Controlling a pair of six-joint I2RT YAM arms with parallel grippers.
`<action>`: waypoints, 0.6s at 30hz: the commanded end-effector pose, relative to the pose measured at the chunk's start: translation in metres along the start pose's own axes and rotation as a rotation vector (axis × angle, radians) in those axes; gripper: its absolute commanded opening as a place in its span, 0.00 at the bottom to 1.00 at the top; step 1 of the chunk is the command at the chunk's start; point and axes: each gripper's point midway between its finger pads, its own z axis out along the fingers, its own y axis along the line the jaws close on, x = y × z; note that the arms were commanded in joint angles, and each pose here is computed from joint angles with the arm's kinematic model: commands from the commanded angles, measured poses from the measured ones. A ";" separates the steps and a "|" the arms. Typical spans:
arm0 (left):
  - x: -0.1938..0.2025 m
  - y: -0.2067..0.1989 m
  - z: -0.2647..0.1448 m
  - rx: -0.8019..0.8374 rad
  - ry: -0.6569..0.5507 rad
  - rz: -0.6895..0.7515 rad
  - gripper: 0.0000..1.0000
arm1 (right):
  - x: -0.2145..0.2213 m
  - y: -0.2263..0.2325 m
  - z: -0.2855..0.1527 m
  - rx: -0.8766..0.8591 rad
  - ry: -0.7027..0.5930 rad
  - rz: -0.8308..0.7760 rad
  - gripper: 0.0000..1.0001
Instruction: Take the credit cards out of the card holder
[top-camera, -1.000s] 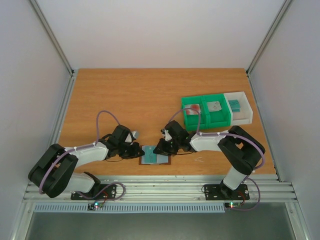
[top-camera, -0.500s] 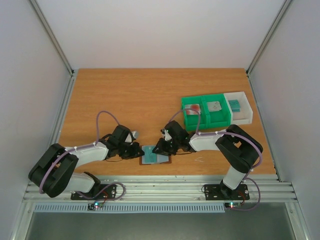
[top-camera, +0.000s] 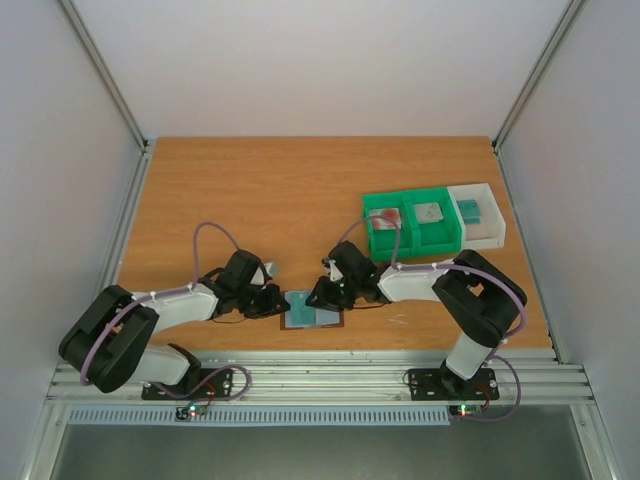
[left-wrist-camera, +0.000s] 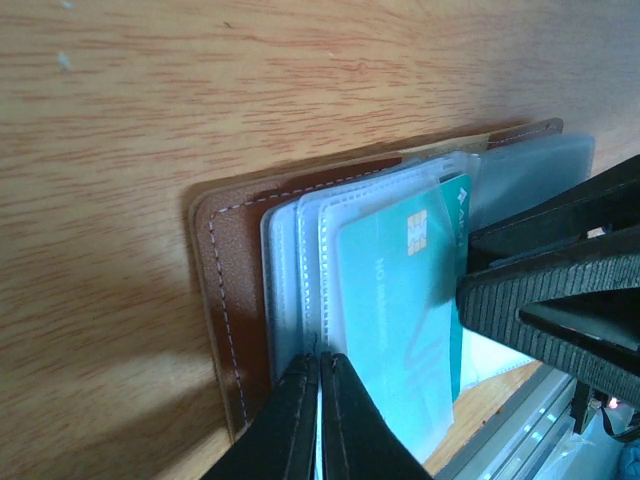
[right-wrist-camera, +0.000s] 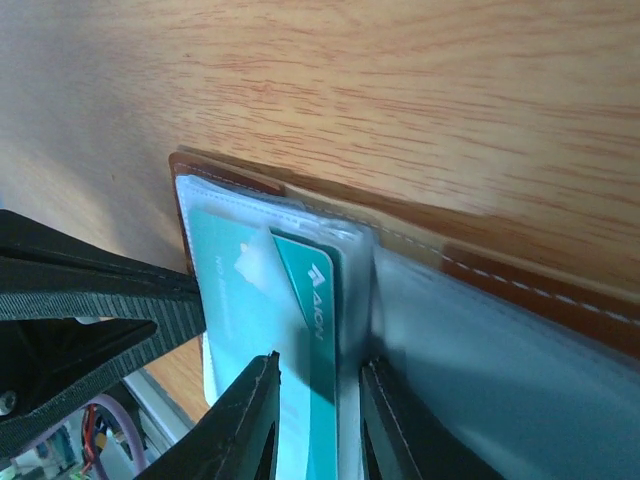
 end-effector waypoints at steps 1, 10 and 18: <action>0.018 0.032 0.005 -0.108 0.043 -0.055 0.05 | 0.001 0.012 0.012 -0.082 0.020 -0.013 0.24; 0.019 0.036 0.006 -0.127 0.047 -0.071 0.05 | 0.001 0.014 0.009 -0.118 0.006 -0.030 0.01; 0.022 0.050 0.005 -0.207 0.062 -0.096 0.06 | -0.004 0.005 -0.008 -0.137 -0.018 -0.031 0.01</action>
